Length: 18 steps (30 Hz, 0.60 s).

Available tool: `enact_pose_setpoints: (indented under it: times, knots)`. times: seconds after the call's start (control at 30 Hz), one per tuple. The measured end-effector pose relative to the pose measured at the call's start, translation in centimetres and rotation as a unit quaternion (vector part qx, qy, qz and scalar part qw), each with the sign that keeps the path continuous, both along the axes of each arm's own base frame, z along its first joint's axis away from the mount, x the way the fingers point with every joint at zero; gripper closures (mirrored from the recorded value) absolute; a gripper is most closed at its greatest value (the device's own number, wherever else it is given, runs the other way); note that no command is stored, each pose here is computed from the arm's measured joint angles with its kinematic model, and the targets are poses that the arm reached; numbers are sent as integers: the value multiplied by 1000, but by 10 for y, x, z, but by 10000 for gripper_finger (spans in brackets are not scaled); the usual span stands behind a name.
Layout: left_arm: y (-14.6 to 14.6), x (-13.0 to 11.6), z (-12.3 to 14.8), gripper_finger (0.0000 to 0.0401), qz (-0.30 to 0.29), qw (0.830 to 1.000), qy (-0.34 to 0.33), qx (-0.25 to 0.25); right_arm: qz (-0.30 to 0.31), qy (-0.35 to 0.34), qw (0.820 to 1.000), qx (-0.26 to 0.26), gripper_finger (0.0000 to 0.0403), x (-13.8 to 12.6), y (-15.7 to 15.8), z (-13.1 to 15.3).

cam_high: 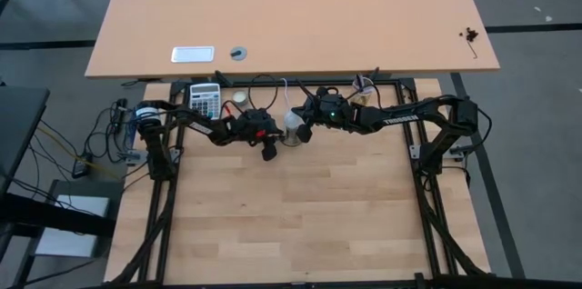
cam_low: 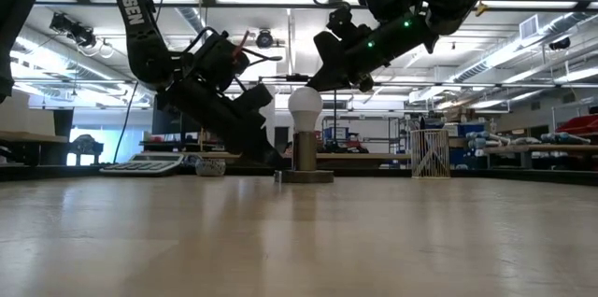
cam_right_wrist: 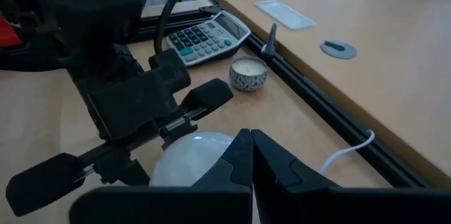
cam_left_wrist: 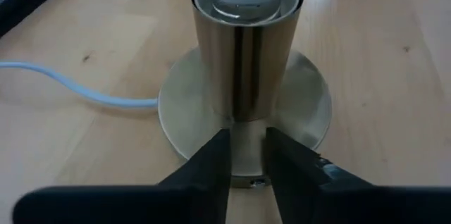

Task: Screw lightbulb
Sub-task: Insert the lightbulb into the lamp

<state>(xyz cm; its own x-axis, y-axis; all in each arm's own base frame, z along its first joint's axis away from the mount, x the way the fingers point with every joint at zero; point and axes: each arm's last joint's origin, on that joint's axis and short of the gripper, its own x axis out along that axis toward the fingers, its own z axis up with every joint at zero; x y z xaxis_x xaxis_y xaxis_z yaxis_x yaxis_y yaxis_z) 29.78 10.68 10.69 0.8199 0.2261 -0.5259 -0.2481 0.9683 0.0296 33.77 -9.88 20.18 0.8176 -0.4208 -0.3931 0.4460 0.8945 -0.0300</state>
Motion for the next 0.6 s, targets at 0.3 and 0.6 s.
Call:
enact_pose_setpoints:
  times: [0.3, 0.6]
  knots:
    - [1, 1, 2, 346, 8, 1000, -10, 7, -1, 2, 1000, 0, 394, 0, 0, 0]
    - [0, 1, 2, 397, 1, 1000, -14, -7, 3, 31, 999, 9, 394, -2, 1, -9]
